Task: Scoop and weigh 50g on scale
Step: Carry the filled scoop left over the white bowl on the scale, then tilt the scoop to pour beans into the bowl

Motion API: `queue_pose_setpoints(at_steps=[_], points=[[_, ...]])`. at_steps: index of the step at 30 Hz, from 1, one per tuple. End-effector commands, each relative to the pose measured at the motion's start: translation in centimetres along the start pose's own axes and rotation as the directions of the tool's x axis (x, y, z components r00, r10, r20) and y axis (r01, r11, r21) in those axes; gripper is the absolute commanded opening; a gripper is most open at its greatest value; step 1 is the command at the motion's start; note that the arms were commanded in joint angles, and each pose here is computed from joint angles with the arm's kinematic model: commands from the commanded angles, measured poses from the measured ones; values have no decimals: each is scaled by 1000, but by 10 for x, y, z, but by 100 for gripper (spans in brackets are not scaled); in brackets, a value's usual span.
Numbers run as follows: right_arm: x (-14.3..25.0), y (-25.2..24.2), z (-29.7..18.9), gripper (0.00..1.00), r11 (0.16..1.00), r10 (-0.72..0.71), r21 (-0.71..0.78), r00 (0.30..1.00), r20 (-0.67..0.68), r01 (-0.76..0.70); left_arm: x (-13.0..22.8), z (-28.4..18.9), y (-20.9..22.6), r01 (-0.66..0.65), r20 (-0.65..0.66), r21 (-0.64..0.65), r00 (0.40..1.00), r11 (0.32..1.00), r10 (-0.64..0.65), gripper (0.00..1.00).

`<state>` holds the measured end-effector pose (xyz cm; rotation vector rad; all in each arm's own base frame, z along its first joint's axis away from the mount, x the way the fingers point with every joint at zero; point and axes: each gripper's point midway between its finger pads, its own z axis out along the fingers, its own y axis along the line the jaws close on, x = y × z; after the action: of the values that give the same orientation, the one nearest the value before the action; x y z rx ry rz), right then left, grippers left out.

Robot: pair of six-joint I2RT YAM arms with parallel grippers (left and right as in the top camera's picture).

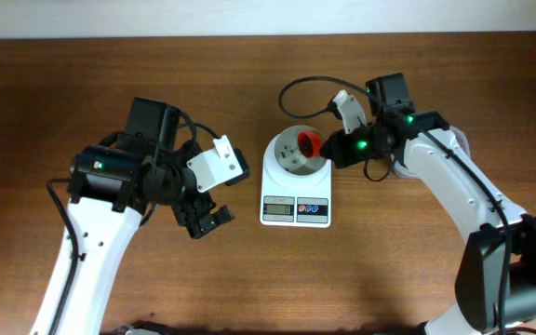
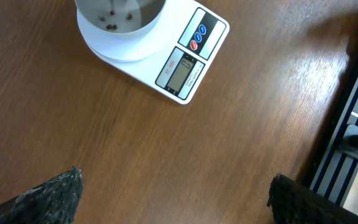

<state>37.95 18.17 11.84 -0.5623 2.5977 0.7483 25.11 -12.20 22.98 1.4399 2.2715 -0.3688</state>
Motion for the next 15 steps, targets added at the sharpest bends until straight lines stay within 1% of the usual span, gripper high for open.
queue_pose_setpoints(at_steps=[1, 15], points=[[-16, 11, -19, 4, 997, -63, 41, 996, 59, 61, 1, -2, -2, -14, 6, -2, 1000, 1000, 14, 99], [-25, 23, -45, 4, 994, -101, 63, 988, 120, 94, 1, -2, -2, -14, 6, -2, 1000, 1000, 14, 99]])
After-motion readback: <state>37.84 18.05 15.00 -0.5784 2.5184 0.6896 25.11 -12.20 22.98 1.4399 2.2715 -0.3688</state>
